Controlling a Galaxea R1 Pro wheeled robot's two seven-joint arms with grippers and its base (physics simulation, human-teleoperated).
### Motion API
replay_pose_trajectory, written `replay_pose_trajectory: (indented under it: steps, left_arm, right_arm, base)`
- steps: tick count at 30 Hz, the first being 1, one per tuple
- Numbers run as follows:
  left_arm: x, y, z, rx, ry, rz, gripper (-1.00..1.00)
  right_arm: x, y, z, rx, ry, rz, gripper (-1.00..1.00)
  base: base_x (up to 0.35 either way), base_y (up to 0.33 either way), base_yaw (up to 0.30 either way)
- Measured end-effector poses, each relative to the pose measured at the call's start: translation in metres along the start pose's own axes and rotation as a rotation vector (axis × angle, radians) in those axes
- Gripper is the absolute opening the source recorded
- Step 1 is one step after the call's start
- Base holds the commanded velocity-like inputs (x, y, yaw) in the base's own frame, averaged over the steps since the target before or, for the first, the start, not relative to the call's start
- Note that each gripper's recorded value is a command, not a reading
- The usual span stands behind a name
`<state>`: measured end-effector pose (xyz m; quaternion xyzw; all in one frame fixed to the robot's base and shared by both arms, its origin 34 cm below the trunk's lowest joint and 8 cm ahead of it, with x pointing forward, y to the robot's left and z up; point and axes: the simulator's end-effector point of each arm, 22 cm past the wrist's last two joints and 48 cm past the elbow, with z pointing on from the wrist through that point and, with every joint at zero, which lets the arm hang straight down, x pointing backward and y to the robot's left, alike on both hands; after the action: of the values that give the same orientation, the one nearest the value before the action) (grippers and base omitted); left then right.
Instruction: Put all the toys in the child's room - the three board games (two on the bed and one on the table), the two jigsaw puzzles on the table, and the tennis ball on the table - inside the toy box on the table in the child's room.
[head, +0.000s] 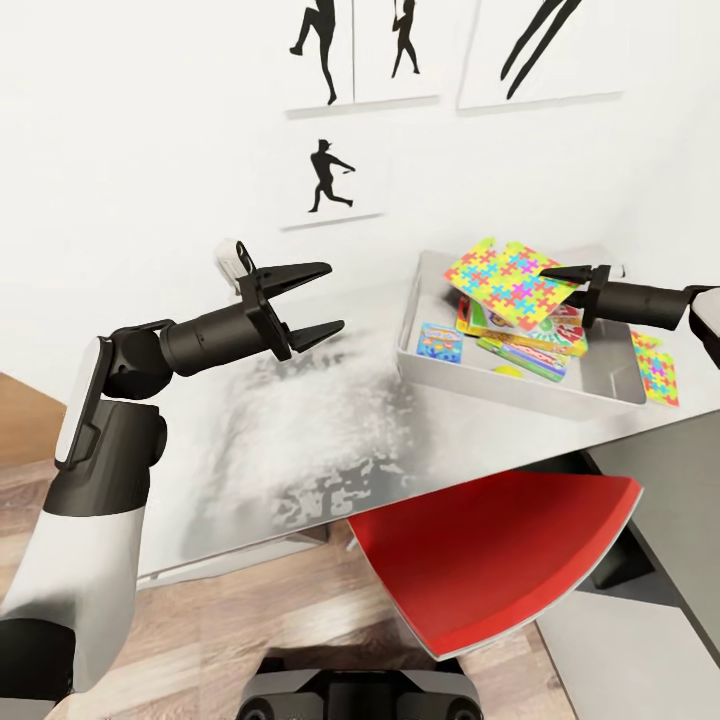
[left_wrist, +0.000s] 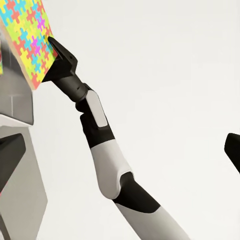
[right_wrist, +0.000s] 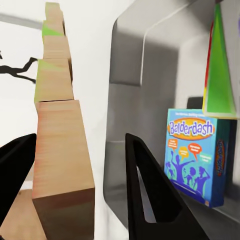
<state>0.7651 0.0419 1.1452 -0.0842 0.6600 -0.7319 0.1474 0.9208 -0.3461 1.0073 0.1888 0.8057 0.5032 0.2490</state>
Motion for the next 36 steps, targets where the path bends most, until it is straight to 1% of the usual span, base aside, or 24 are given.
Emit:
replay_pose_trajectory:
  steps: [36]
  left_arm:
    - [-0.004,0.040,-0.002,-0.027,-0.006,-0.051,1.00]
  right_arm:
    - [0.007,-0.039,0.015,0.027,0.018,0.039,-1.00]
  base:
    - [0.000,0.000,0.003]
